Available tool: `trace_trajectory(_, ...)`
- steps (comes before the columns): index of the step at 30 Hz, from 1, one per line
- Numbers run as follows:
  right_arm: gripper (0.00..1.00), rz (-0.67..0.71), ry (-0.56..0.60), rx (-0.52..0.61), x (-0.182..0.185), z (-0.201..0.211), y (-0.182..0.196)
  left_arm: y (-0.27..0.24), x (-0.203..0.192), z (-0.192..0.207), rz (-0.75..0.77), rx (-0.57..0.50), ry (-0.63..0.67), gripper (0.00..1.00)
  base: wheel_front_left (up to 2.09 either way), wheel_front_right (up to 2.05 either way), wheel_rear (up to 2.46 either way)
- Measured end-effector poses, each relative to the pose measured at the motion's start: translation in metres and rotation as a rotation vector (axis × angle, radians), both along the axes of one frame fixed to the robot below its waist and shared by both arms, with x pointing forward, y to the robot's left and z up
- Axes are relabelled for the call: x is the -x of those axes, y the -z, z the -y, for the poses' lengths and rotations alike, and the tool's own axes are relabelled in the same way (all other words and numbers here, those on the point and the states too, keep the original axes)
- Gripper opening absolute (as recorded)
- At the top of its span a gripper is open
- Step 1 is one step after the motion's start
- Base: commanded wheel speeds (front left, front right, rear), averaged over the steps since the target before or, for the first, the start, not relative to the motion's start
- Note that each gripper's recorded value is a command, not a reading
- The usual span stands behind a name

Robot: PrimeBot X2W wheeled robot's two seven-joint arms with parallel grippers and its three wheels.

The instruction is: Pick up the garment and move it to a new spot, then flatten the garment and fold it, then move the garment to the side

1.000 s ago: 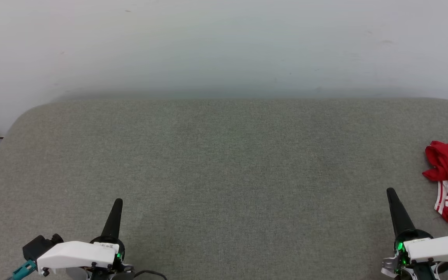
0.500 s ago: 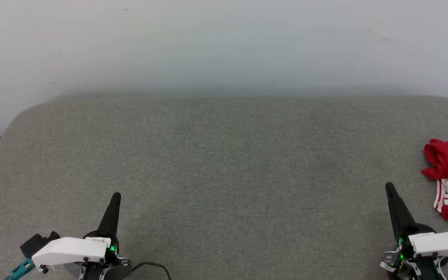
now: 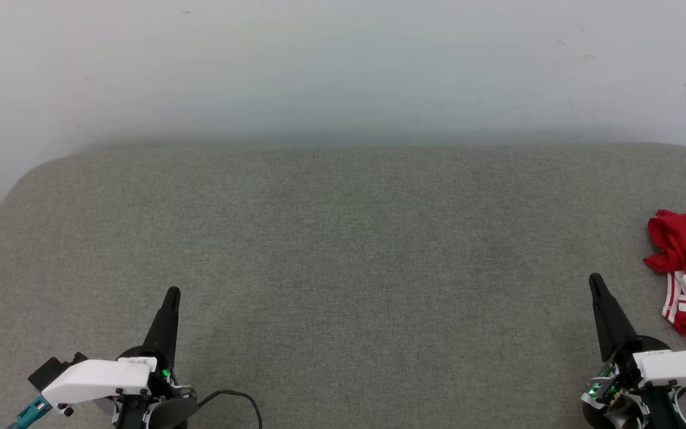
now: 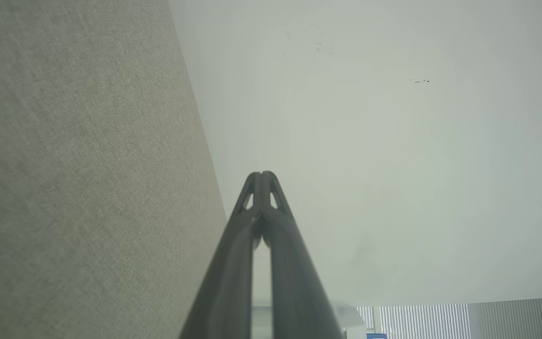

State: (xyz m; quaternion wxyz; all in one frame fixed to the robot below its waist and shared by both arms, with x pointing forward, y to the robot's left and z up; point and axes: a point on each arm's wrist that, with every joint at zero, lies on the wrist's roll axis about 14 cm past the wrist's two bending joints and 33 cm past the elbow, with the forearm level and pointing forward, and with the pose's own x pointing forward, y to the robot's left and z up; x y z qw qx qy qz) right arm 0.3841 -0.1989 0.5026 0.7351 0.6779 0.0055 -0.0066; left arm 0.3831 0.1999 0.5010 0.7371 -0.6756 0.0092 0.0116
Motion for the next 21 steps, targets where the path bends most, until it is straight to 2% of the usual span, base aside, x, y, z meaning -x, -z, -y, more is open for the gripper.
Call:
trace_trajectory(12, 0.0, 0.006, -0.001, -0.081, -0.0029, 0.001, -0.001, -0.0037, -0.0049, 0.0001, 0.02, 0.088, 0.004, 0.0, 0.0, 0.0, 0.0)
trace_trajectory(21, 0.0, 0.008, -0.003, -0.083, -0.0035, 0.001, -0.0018, -0.0038, -0.005, -0.0004, 0.021, 0.091, 0.002, 0.0, 0.0, 0.0, 0.0)
